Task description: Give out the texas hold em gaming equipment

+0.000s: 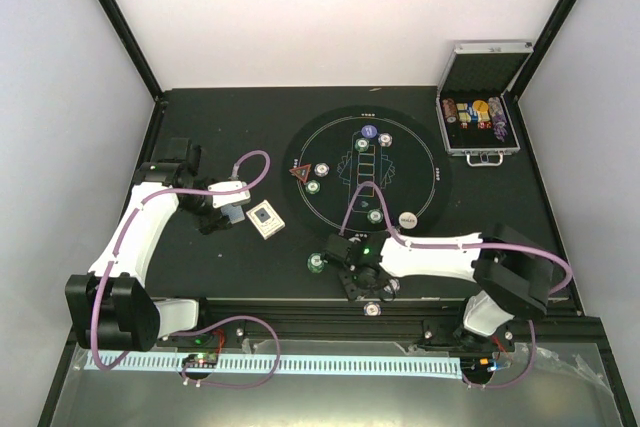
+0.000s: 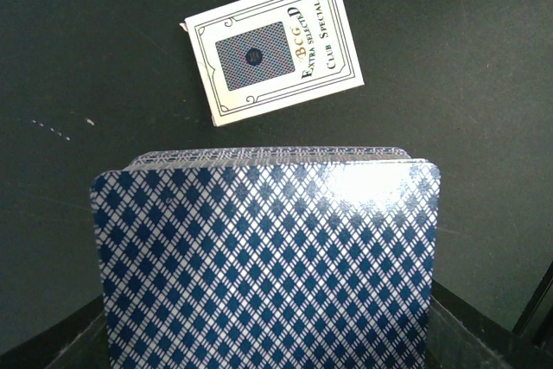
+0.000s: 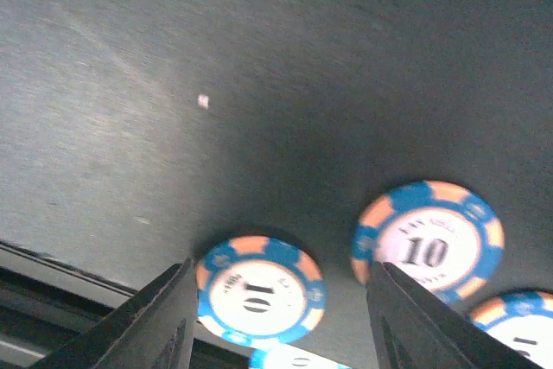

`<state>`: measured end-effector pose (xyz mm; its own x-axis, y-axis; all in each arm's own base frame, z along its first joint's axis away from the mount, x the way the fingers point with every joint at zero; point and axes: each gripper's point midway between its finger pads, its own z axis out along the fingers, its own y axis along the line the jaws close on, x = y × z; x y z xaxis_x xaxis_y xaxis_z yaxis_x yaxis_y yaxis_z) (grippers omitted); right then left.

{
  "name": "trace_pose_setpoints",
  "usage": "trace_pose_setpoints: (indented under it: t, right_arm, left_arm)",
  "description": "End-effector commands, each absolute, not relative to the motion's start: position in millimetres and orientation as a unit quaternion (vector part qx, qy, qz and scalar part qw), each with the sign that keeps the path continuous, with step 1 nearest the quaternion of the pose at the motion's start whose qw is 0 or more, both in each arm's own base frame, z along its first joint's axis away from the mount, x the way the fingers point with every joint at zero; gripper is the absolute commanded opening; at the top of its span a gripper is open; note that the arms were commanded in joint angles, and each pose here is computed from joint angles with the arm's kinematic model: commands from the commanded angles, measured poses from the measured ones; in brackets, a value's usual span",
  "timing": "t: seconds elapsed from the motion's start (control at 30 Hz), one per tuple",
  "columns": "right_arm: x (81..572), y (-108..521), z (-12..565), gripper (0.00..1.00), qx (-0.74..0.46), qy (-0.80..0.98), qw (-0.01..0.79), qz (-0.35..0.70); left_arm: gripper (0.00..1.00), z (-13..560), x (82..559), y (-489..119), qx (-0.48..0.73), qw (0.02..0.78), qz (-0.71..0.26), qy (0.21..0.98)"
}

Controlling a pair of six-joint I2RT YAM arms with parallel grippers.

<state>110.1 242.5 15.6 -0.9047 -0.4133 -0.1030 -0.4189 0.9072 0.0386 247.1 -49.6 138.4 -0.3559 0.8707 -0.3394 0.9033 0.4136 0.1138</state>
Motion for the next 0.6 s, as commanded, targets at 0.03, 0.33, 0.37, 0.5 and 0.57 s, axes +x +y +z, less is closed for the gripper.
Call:
trace_pose_setpoints:
  t: [0.03,0.33,0.37,0.5,0.57]
  right_arm:
    - [125,265,21,0.54,-0.216,0.974,0.066,0.034]
    - [137,267,34,0.52,-0.212,0.973,0.086,0.019]
    - [138,262,36,0.53,-0.205,0.975,0.089,0.016]
    - [138,239,32,0.53,-0.181,0.98,0.086,0.013]
    - [137,229,27,0.53,-0.175,0.981,0.081,0.004]
  left_arm:
    - [0.02,153,253,-47,0.546,0.194,-0.031,0.814]
    - [0.02,154,252,-47,0.549,0.194,-0.029,0.813]
    - [0.02,154,252,-47,0.549,0.194,-0.029,0.813]
    - [0.02,153,251,-48,0.549,0.194,-0.033,0.813]
    - [0.02,152,251,-48,0.549,0.193,-0.034,0.813]
